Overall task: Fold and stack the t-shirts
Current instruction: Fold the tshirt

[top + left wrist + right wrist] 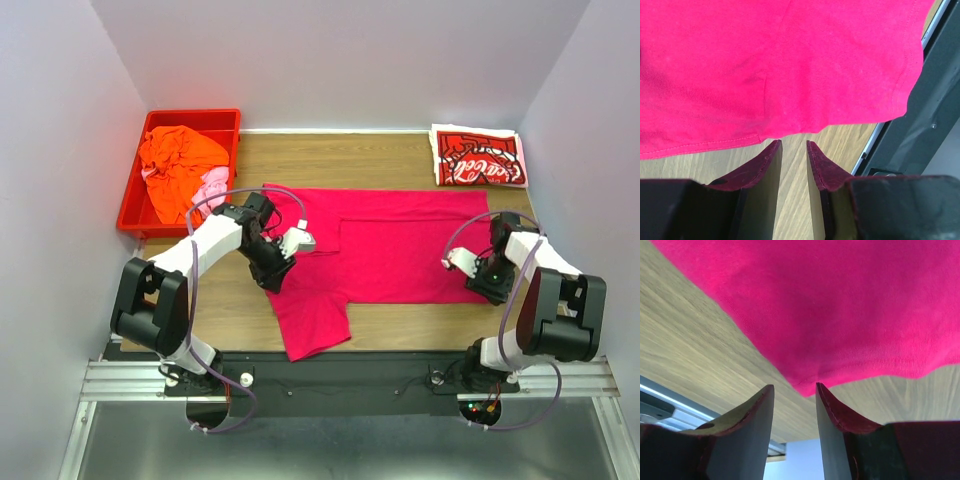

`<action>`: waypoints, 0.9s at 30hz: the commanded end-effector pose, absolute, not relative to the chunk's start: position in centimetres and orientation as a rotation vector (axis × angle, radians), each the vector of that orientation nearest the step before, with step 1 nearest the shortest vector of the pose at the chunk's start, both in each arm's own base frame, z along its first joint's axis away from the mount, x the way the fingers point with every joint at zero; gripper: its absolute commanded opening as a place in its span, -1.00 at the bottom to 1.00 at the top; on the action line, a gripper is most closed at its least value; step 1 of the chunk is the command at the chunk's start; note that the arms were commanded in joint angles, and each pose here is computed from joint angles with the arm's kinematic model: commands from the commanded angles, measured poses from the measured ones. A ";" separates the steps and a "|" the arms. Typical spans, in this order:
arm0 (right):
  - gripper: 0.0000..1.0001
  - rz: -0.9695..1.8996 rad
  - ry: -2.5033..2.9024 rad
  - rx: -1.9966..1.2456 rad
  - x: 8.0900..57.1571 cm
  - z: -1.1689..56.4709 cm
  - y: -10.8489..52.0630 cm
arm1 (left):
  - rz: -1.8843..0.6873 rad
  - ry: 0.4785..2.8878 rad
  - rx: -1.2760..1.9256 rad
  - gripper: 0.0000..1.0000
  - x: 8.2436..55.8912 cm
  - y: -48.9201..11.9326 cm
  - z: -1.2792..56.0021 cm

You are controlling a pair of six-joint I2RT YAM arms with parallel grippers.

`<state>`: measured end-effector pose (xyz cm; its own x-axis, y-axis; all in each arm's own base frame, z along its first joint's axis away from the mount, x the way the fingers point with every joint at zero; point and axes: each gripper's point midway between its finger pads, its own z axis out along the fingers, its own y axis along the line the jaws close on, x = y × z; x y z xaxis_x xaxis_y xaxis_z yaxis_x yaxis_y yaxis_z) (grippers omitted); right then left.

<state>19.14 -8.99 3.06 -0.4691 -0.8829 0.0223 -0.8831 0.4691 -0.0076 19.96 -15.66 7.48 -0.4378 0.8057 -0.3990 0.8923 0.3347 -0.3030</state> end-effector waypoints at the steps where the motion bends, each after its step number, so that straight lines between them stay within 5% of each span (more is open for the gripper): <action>1: -0.11 0.059 -2.559 1.812 20.6 3.4 -9.5 | -0.721 2.424 1.548 -0.24 19.0 -15.1 8.0; 13: -0.23 0.045 -2.499 1.795 19.4 1.3 -10.0 | -0.699 2.436 1.543 -0.24 19.3 -14.8 7.6; 18: -0.51 0.087 -2.507 1.785 19.5 0.6 -10.3 | -0.689 2.438 1.550 -0.28 19.3 -14.6 7.2; 22: -0.95 0.102 -2.584 1.750 20.4 1.1 -10.0 | -0.632 2.404 1.609 -0.42 19.1 -14.2 6.4; 27: -0.99 0.151 -2.636 1.693 20.7 1.9 -10.3 | -0.511 2.363 1.745 -0.50 17.6 -13.6 3.8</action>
<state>20.32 -10.31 1.64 -0.3981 -0.9146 0.0705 -0.9172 0.3955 -0.0478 18.24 -13.92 4.61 -0.3970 0.8543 -0.3355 0.9118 0.3253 -0.2507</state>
